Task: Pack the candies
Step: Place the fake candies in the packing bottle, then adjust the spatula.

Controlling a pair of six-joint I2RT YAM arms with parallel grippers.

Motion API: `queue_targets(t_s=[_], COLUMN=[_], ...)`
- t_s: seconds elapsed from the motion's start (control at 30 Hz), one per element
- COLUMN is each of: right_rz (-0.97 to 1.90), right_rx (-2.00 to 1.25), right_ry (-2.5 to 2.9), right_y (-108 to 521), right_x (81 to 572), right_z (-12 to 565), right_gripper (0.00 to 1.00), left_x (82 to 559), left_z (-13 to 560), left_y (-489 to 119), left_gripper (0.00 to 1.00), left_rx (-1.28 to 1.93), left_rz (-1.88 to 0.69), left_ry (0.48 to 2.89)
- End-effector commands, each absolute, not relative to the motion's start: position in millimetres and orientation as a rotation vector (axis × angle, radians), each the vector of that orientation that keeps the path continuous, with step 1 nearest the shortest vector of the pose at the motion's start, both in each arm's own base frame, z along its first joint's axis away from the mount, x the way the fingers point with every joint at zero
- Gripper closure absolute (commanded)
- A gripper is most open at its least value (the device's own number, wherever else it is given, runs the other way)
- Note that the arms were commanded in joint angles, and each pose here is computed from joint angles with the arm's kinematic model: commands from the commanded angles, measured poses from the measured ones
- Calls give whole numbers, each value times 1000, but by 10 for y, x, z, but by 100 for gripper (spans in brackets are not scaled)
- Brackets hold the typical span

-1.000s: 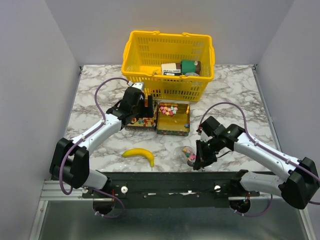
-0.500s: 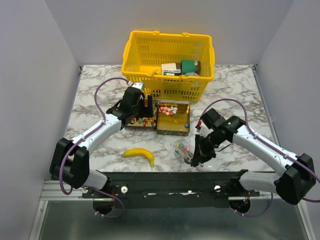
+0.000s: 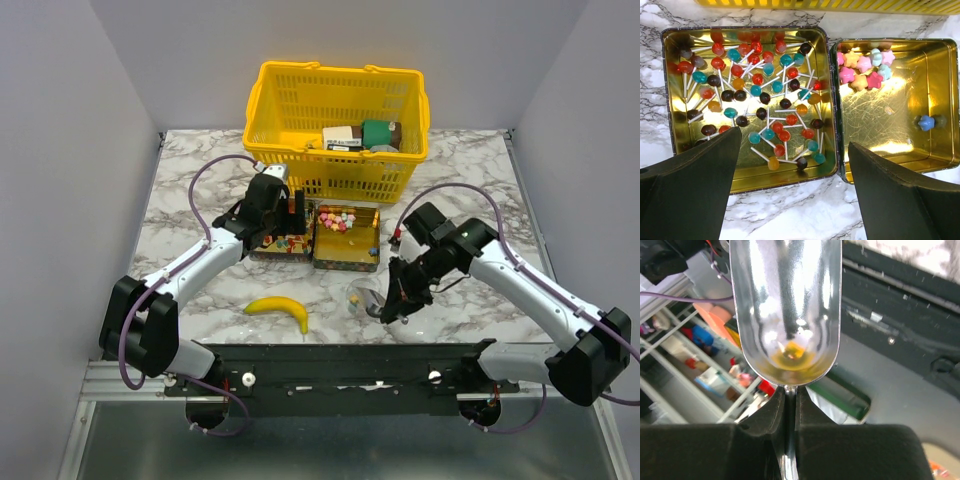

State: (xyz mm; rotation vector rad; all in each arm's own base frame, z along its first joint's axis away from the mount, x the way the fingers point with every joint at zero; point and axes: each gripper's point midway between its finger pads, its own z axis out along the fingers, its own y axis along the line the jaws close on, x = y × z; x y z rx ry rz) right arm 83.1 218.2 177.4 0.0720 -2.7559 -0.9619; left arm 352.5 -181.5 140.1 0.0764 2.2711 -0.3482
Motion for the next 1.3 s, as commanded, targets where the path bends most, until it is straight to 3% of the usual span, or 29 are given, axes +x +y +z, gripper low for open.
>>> queue_targets(t_s=[0.0, 0.23, 0.47, 0.77, 1.1, 1.27], right_rz=[-937, -884, -823, -778, -711, -708], right_rx=[170, 318, 680, 995, 1026, 1009], right_ry=[-2861, -3046, -3156, -3146, -3289, -3335], right_y=[2121, 2114, 2249, 2409, 2324, 2351], right_x=[971, 1281, 1630, 1697, 1842, 1932], right_z=[1842, 1753, 1882, 2054, 2240, 2277], right_gripper=[99, 99, 99, 99, 99, 99], left_x=[3465, 3063, 2875, 2701, 2673, 2692], left_z=[1641, 2071, 2169, 1908, 1607, 1543], left_y=[-2082, -2670, -2949, -3065, -3055, -3063], left_gripper=[1, 1, 3, 8, 23, 26], left_rx=[202, 454, 573, 698, 745, 742], left_rz=[-539, -1027, -1213, -1160, -1078, -1052], left_ry=[2200, 2023, 1989, 2077, 2205, 2234])
